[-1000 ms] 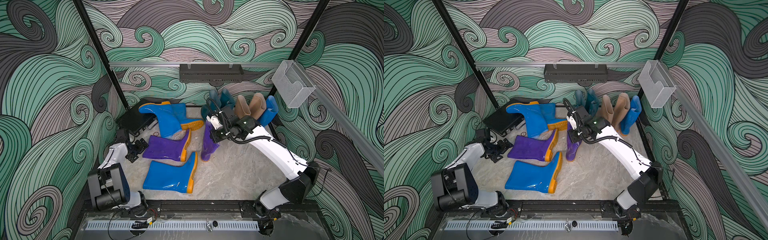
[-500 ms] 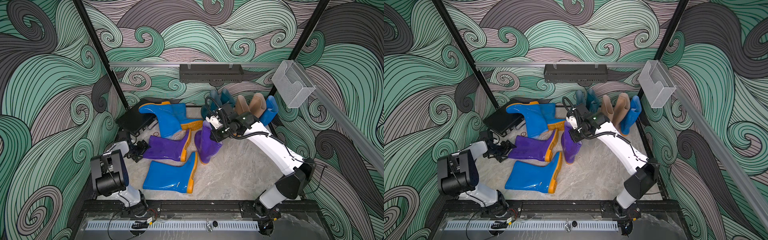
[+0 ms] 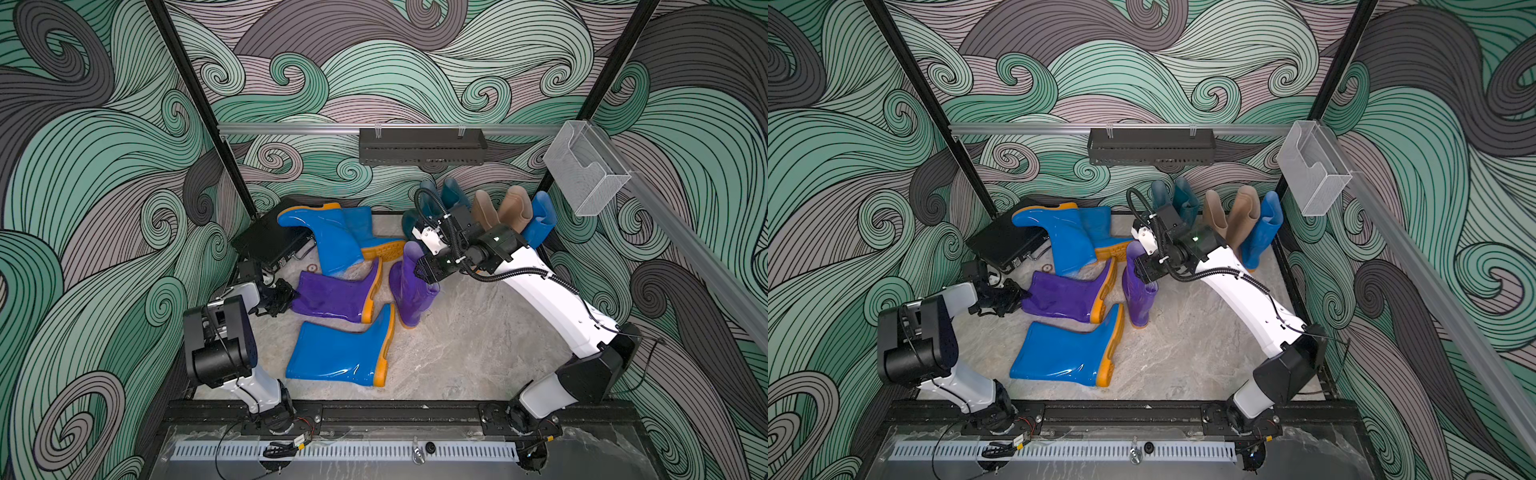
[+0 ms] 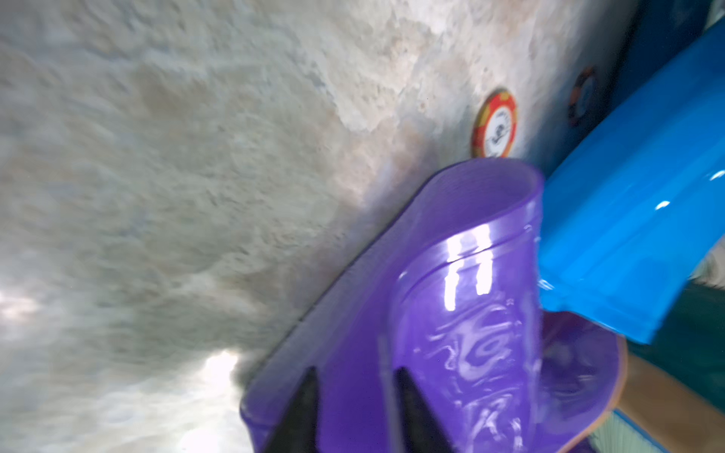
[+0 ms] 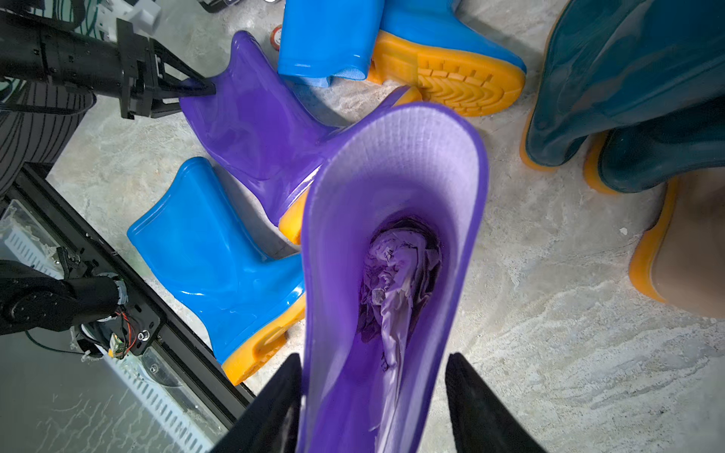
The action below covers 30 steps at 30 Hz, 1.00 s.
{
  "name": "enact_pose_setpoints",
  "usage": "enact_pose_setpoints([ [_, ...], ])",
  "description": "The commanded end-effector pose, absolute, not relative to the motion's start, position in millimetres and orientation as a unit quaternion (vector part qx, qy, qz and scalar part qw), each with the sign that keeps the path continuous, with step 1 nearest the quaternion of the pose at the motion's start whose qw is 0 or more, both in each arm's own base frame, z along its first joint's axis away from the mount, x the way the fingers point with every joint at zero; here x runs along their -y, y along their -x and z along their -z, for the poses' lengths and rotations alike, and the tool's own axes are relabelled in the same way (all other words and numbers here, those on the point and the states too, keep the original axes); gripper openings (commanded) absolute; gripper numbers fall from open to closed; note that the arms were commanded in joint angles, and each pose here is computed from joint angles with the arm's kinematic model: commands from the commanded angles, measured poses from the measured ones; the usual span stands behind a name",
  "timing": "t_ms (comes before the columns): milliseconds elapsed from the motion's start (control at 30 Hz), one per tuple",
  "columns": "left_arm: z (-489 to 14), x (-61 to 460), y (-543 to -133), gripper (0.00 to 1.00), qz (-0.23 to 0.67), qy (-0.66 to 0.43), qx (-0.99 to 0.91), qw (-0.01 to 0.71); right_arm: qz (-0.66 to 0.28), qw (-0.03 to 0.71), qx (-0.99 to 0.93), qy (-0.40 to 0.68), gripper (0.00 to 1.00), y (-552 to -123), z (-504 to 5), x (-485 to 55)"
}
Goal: Match and arrange rain boots in pairs
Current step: Place the rain boot at the center of the board, then pick up the rain boot at the center of the board.
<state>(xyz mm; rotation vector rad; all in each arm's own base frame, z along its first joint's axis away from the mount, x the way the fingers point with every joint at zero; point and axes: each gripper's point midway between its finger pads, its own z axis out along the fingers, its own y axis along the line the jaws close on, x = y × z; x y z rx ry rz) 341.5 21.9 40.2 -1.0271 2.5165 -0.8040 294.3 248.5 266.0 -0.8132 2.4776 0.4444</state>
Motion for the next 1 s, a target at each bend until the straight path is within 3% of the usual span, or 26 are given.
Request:
enact_pose_setpoints([
  [0,-61,-1,-345,0.04,0.329,0.325,-0.871,0.165,-0.163,0.266,-0.902,0.298,0.61,-291,-276,-245],
  [33,-69,0,-346,0.0,0.33,0.317,-0.871,0.177,-0.162,0.268,-0.902,0.297,0.62,-291,-277,-243],
  [167,-118,3,-351,0.0,0.326,0.273,-0.868,0.255,-0.159,0.285,-0.896,0.301,0.65,-289,-283,-239],
  [300,-170,19,-351,0.0,0.328,0.234,-0.857,0.32,-0.174,0.35,-0.869,0.305,0.69,-287,-304,-240],
  [500,-229,54,-346,0.0,0.34,0.189,-0.845,0.366,-0.163,0.437,-0.83,0.304,0.74,-289,-337,-232],
  [967,-351,112,-346,0.0,0.368,0.112,-0.803,0.455,-0.15,0.516,-0.753,0.38,0.77,-266,-367,-279],
])
